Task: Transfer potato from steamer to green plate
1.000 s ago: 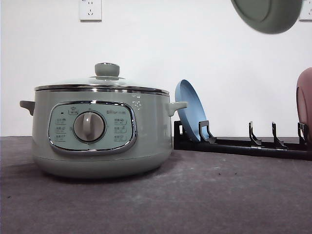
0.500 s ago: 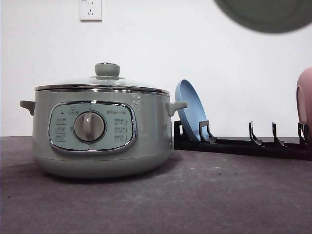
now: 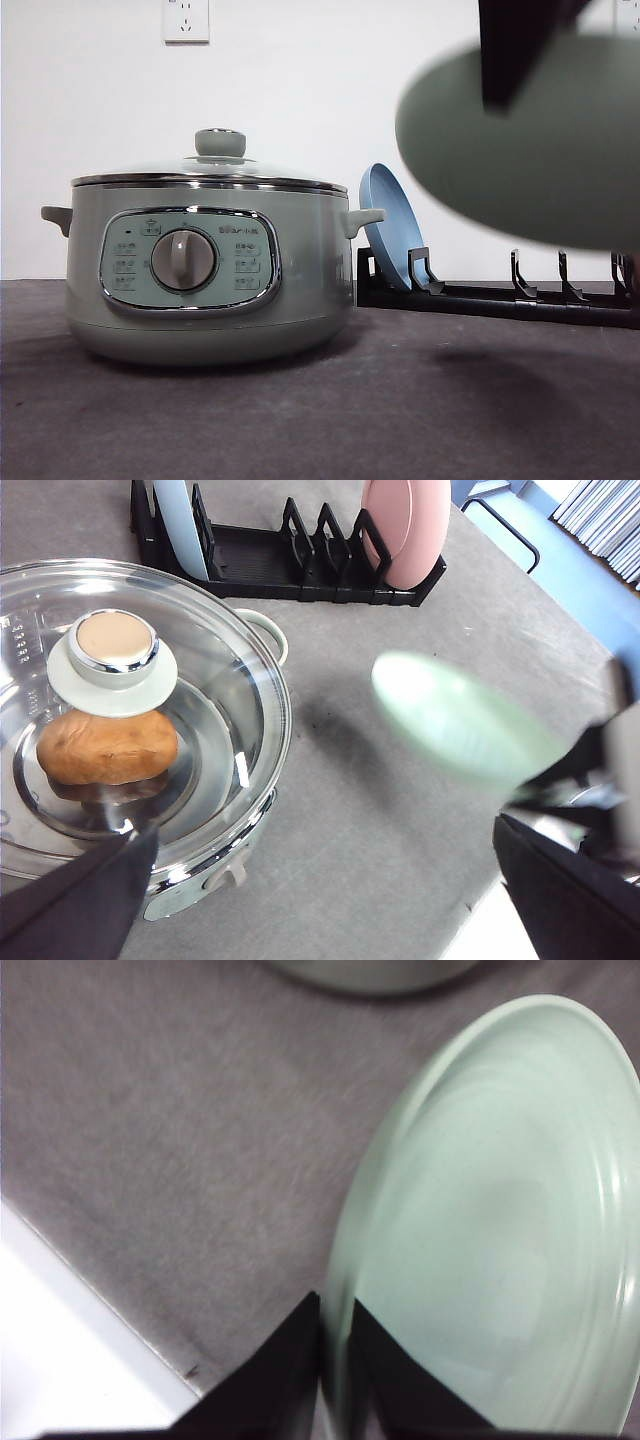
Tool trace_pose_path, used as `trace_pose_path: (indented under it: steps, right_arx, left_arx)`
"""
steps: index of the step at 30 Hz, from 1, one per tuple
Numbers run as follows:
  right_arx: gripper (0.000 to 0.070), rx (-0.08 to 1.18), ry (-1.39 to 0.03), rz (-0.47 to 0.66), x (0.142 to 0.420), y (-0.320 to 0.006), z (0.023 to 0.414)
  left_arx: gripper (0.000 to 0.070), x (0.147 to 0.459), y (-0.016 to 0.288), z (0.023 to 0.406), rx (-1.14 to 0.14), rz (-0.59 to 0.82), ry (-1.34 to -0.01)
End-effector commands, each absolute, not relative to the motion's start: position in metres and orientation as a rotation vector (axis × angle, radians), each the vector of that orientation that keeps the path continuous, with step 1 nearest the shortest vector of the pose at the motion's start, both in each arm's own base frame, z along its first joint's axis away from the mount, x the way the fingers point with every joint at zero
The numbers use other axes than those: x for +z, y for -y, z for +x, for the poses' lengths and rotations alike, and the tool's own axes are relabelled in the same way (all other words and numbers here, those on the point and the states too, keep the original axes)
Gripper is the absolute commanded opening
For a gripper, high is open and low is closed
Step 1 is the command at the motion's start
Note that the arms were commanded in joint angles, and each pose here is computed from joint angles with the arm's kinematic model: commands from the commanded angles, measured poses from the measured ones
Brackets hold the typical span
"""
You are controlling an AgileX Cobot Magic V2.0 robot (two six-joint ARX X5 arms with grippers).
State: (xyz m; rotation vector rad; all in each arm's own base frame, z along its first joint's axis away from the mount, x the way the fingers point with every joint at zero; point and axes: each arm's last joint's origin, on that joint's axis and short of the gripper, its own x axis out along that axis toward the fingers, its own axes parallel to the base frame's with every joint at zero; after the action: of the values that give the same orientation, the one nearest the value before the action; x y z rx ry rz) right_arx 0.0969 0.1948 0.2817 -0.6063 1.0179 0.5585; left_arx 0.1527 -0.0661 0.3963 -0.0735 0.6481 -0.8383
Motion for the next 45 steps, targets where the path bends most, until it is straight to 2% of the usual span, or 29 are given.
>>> trace_pose_path:
  steps: [1, 6, 10, 14, 22, 24, 28, 30, 32, 37, 41, 45]
  right_arx:
    - [0.0007, 0.532, -1.035, -0.600, 0.267, -0.199, 0.096]
    - [0.0007, 0.533, -1.035, -0.603, 0.226, -0.201, 0.097]
    - [0.0007, 0.507, -1.040, -0.634, 0.203, -0.203, 0.097]
    - [0.0007, 0.479, -1.046, -0.687, 0.190, -0.209, 0.099]
    - [0.0009, 0.523, -1.088, -0.725, 0.171, -0.222, 0.102]
    - [0.0047, 0.513, -1.078, -0.724, 0.172, -0.222, 0.101]
    - [0.0337, 0.500, -1.040, -0.717, 0.180, -0.220, 0.101]
    - [0.0422, 0.506, -1.028, -0.701, 0.187, -0.220, 0.101]
    - [0.0480, 0.520, -1.015, -0.676, 0.197, -0.220, 0.101]
    - [0.0561, 0.597, -0.989, -0.535, 0.238, -0.218, 0.105]
    - [0.0566, 0.666, -0.958, -0.361, 0.277, -0.206, 0.116]
    - [0.0566, 0.689, -0.905, -0.198, 0.305, -0.179, 0.131]
  left_arx:
    - [0.0700, 0.403, 0.067, 0.153, -0.854, -0.059, -0.620]
    - [0.0700, 0.403, 0.067, 0.153, -0.853, -0.060, -0.621]
    - [0.0700, 0.403, 0.067, 0.153, -0.853, -0.059, -0.621]
    - [0.0700, 0.403, 0.067, 0.153, -0.854, -0.059, -0.620]
    - [0.0700, 0.403, 0.067, 0.153, -0.853, -0.060, -0.622]
    - [0.0700, 0.403, 0.067, 0.153, -0.853, -0.060, -0.621]
    - [0.0700, 0.403, 0.067, 0.153, -0.853, -0.059, -0.621]
    - [0.0700, 0.403, 0.067, 0.153, -0.854, -0.058, -0.620]
    - [0.0700, 0.403, 0.067, 0.153, -0.855, -0.056, -0.618]
    - [0.0700, 0.403, 0.067, 0.154, -0.856, -0.052, -0.616]
    - [0.0700, 0.403, 0.067, 0.154, -0.859, -0.043, -0.612]
    - [0.0700, 0.403, 0.067, 0.154, -0.861, -0.038, -0.610]
